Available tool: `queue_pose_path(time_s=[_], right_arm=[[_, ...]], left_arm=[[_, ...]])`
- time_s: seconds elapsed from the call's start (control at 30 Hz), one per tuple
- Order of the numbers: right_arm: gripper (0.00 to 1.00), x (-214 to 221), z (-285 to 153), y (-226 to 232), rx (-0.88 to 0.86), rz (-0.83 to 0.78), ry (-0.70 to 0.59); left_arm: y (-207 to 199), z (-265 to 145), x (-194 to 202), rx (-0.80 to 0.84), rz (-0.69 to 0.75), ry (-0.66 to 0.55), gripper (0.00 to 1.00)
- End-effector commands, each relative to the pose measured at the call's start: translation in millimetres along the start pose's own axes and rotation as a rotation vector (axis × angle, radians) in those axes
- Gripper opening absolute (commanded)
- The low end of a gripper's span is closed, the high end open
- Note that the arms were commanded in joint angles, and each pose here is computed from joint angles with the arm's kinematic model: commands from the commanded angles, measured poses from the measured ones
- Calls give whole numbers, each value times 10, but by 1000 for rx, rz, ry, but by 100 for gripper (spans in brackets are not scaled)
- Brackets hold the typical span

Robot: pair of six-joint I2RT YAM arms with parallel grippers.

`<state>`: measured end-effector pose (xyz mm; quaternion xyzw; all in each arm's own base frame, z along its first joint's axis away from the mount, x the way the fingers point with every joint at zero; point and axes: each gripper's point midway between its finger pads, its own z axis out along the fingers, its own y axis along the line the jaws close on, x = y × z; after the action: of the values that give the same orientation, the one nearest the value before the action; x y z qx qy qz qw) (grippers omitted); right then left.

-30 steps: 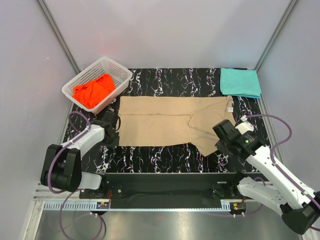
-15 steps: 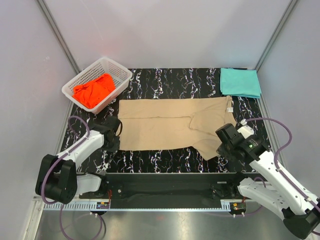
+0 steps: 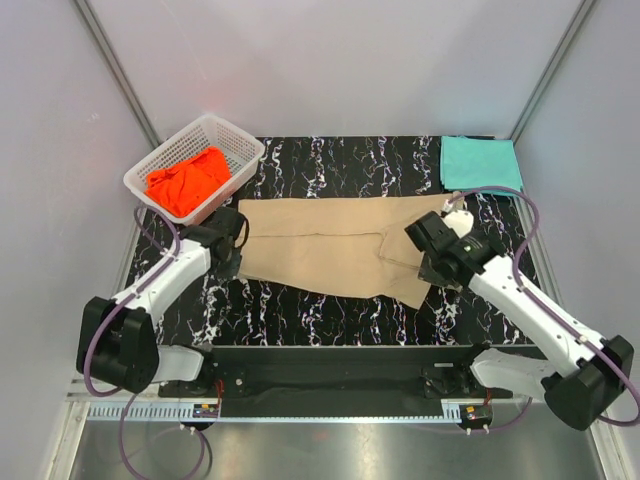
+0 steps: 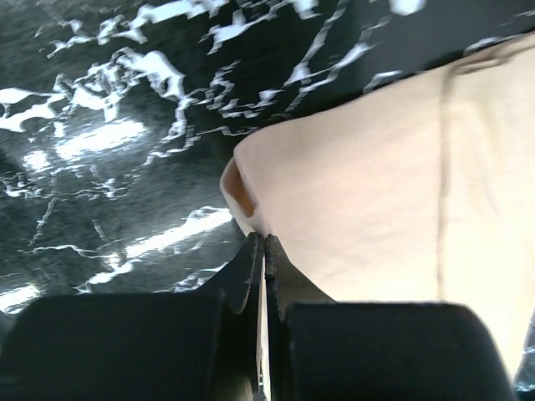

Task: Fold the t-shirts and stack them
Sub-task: Fold the tshirt

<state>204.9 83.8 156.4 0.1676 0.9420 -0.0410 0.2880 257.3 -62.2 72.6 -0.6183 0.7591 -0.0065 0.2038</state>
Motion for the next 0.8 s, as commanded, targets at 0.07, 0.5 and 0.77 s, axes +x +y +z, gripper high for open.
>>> queue_pose_path(time_s=[0.07,0.5,0.77], right_arm=[[0,-426,-3,247,-17,-153,-82],[0,-1173,408,359,0,-177,-82],[0,-1386,688,588,-3,-228,-77]], left_arm=[[-199,-29,-195,-14,0,-107,0],[-540,120,-278,-104,28,-170,0],[-558,207,-391,-168,19,-236,0]])
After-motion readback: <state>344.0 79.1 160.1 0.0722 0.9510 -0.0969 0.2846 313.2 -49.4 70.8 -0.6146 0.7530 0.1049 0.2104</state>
